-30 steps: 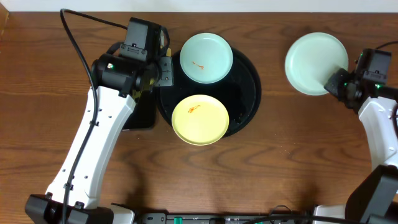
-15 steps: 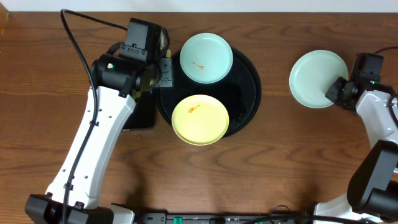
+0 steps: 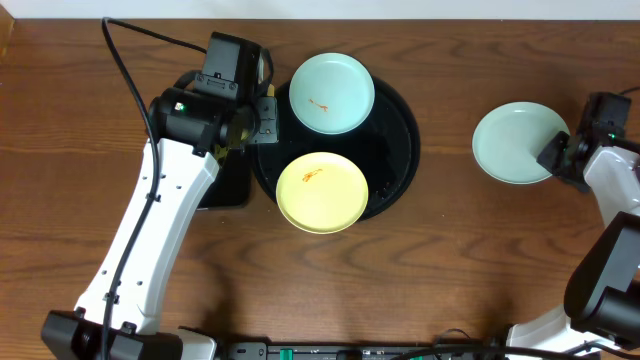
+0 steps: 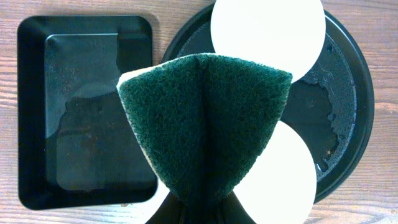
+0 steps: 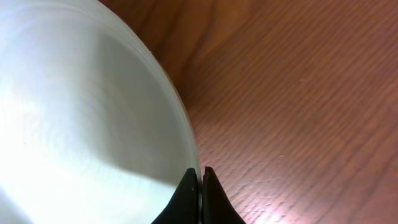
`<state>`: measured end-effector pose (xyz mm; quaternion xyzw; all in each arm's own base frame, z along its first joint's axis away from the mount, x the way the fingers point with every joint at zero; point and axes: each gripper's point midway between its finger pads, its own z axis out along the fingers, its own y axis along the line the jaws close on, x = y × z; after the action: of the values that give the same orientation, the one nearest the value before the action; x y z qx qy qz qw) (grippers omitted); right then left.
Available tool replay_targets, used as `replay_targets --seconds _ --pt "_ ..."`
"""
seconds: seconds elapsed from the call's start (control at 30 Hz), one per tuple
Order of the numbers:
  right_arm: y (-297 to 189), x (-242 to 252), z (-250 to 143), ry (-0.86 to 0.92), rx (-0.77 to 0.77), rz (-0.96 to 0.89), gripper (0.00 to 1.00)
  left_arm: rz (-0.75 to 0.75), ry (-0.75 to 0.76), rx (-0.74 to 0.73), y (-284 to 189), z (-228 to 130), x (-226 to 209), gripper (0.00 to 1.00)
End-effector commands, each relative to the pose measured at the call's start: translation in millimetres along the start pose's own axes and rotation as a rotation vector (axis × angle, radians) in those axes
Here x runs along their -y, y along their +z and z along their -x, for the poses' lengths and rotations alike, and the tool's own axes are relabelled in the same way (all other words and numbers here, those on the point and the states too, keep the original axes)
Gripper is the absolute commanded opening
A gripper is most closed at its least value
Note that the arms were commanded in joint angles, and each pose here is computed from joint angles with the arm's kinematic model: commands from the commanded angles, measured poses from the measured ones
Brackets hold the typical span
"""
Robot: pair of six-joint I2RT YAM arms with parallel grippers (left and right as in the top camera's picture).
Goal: Clean dirty plates on tray and stack at the side
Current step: 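Lower the green plate onto the table at right and release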
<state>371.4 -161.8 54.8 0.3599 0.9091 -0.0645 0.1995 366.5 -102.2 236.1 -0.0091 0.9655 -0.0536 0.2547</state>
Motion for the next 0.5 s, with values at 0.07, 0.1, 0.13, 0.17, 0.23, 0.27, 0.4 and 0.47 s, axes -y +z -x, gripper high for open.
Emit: replay_targets --seconds 0.07,0.1,0.13,0.17,0.23,0.27,0.4,0.47 --pt "1 11 14 -0.003 0.033 -0.026 0.01 0.016 -0.002 0.001 0 -1 -3 0.08" --pt "1 12 14 -0.001 0.035 -0.026 0.04 0.016 -0.002 0.001 0 -1 -3 0.08" --pt "1 12 15 0.001 0.036 -0.027 0.13 0.016 -0.002 0.001 0 -1 -3 0.08" --pt "1 13 15 0.002 0.036 -0.028 0.22 0.016 -0.002 0.001 0 -1 -3 0.08" --pt "1 14 15 0.0 0.036 -0.028 0.48 0.016 -0.002 0.001 0 -1 -3 0.08" --pt "1 12 15 -0.012 0.035 -0.021 0.56 0.016 -0.002 0.001 0 -1 -3 0.08" --pt "0 -11 9 -0.111 0.003 0.115 0.61 0.016 -0.002 0.001 0 -1 -3 0.08" --pt "-6 -41 2 -0.203 -0.019 0.287 0.61 0.016 -0.002 0.001 0 -1 -3 0.08"
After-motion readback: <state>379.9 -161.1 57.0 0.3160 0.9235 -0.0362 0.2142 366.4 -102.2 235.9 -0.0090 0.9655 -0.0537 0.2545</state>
